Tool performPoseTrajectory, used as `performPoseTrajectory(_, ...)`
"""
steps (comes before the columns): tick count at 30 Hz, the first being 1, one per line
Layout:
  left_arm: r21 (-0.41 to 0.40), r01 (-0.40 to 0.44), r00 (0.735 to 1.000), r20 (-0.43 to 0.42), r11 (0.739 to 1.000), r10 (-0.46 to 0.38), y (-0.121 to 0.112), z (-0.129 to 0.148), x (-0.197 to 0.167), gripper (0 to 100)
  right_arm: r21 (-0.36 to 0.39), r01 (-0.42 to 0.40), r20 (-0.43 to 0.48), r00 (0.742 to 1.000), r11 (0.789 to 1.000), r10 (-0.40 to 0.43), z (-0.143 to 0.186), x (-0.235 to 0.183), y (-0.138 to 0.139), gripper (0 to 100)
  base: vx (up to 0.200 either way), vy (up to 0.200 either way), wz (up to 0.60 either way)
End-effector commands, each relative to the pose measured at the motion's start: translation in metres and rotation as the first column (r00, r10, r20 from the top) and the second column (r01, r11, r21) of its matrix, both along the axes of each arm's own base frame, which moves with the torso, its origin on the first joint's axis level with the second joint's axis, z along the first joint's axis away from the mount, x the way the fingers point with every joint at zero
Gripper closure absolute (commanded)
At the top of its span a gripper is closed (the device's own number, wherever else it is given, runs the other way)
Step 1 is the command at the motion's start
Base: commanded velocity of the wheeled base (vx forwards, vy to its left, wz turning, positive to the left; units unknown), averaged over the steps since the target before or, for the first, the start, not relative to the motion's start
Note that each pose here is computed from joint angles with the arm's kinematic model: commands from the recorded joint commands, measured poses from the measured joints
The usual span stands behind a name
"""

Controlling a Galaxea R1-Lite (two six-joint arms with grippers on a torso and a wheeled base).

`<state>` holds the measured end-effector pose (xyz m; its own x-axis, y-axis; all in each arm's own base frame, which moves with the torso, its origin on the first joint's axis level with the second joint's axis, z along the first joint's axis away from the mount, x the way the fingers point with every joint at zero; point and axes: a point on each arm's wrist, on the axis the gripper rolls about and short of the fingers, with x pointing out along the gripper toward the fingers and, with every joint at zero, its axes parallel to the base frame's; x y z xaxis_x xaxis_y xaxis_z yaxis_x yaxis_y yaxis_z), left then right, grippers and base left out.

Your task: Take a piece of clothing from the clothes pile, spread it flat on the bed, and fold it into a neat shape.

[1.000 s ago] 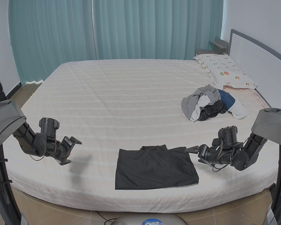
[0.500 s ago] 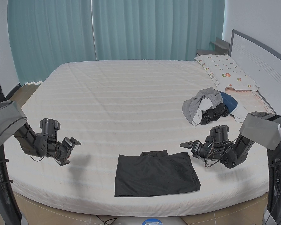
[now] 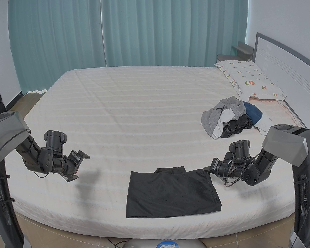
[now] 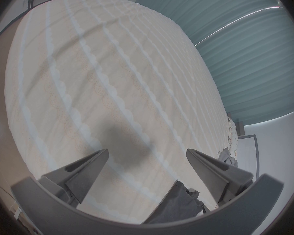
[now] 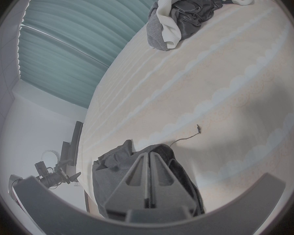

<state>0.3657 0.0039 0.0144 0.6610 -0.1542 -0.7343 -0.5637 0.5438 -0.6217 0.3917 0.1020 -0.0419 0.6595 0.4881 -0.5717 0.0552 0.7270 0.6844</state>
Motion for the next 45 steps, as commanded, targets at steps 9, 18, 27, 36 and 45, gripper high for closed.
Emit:
performPoseTrajectory(9,0.000,-0.001,1.000,-0.006,1.000,0.001,0.000,-0.002,-0.001,0,0.027,0.054,0.019,0.998,0.998,-0.054,0.007,0.004,-0.008,100,0.000,0.000,0.00)
performPoseTrajectory(18,0.000,-0.002,1.000,-0.005,1.000,0.002,0.001,-0.002,-0.001,0,0.041,0.121,0.048,0.991,0.992,-0.123,0.007,0.010,-0.020,100,0.000,0.000,0.00)
performPoseTrajectory(27,0.002,-0.002,1.000,-0.005,1.000,0.002,0.001,-0.002,-0.001,0,0.038,0.124,0.041,0.991,0.992,-0.126,0.006,0.009,-0.021,100,0.000,0.000,0.00)
performPoseTrajectory(36,0.002,-0.002,1.000,-0.006,1.000,0.002,0.001,-0.002,-0.001,0,0.031,0.127,0.033,0.991,0.991,-0.128,0.005,0.008,-0.021,100,0.000,0.000,0.00)
performPoseTrajectory(45,0.012,-0.001,1.000,-0.010,1.000,0.001,0.000,-0.003,-0.001,0,0.025,0.117,0.021,0.993,0.993,-0.117,0.004,-0.001,-0.024,0,0.000,0.000,0.00)
